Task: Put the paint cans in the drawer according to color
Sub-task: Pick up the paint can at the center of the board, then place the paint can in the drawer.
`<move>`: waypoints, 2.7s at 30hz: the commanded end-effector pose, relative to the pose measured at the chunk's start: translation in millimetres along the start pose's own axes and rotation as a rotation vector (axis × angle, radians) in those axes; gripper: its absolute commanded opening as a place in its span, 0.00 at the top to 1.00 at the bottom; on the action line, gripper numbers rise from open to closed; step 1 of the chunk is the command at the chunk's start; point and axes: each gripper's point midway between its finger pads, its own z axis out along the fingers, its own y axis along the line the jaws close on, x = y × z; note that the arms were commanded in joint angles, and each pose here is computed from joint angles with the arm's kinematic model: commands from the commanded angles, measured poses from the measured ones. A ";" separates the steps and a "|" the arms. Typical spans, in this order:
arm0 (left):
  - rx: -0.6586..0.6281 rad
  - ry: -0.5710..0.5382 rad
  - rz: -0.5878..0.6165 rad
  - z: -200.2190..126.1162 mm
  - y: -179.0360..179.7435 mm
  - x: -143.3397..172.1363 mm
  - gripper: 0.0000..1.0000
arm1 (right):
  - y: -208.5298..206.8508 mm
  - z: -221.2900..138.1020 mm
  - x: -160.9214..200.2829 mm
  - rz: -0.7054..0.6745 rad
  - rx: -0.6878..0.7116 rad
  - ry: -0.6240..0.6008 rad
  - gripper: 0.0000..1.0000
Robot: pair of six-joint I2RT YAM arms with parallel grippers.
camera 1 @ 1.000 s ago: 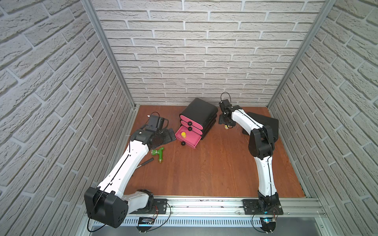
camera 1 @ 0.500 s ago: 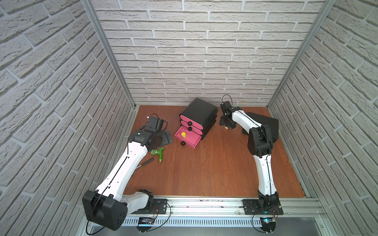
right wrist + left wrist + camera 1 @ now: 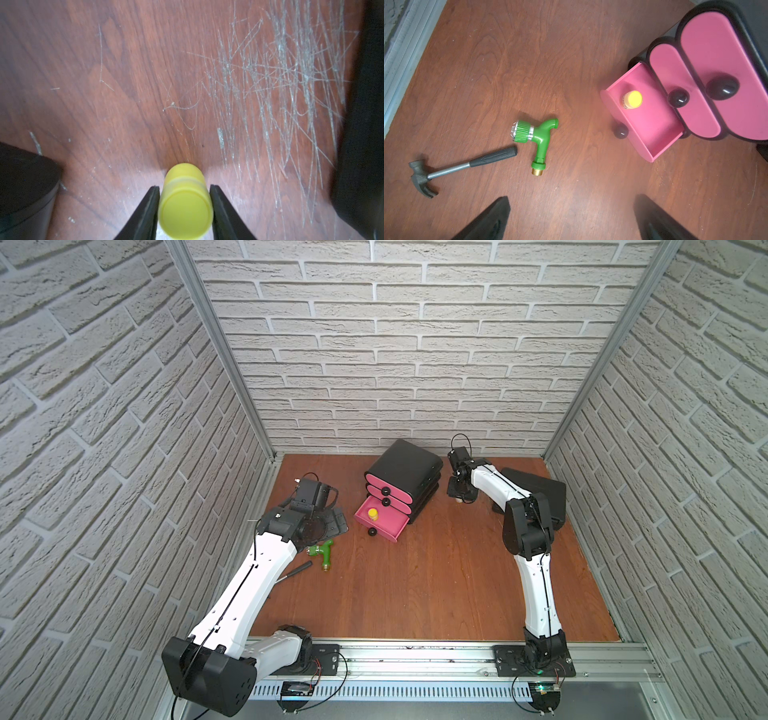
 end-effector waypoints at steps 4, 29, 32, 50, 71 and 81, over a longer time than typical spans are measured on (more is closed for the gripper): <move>-0.013 -0.030 -0.015 -5.1 4.8 -4.9 0.02 | -5.9 -10.3 -4.4 -0.032 0.002 -0.030 0.62; 0.147 0.043 -0.060 20.8 4.7 -4.4 0.02 | 24.8 -159.0 164.4 -0.524 -0.252 -0.016 0.70; 0.177 0.042 -0.105 18.6 7.3 -4.3 0.02 | 44.9 -175.5 184.7 -0.582 -0.334 -0.027 0.70; 0.183 0.036 -0.171 14.3 20.9 -7.4 0.02 | 165.4 -190.2 206.6 -0.986 -0.389 -0.192 0.69; 0.073 0.027 -0.214 8.1 43.7 1.7 0.02 | 230.5 -146.2 160.9 -1.007 -0.229 -0.311 0.69; 0.070 0.048 -0.215 7.6 46.1 14.2 0.02 | 238.8 -123.4 160.3 -0.996 -0.202 -0.281 0.67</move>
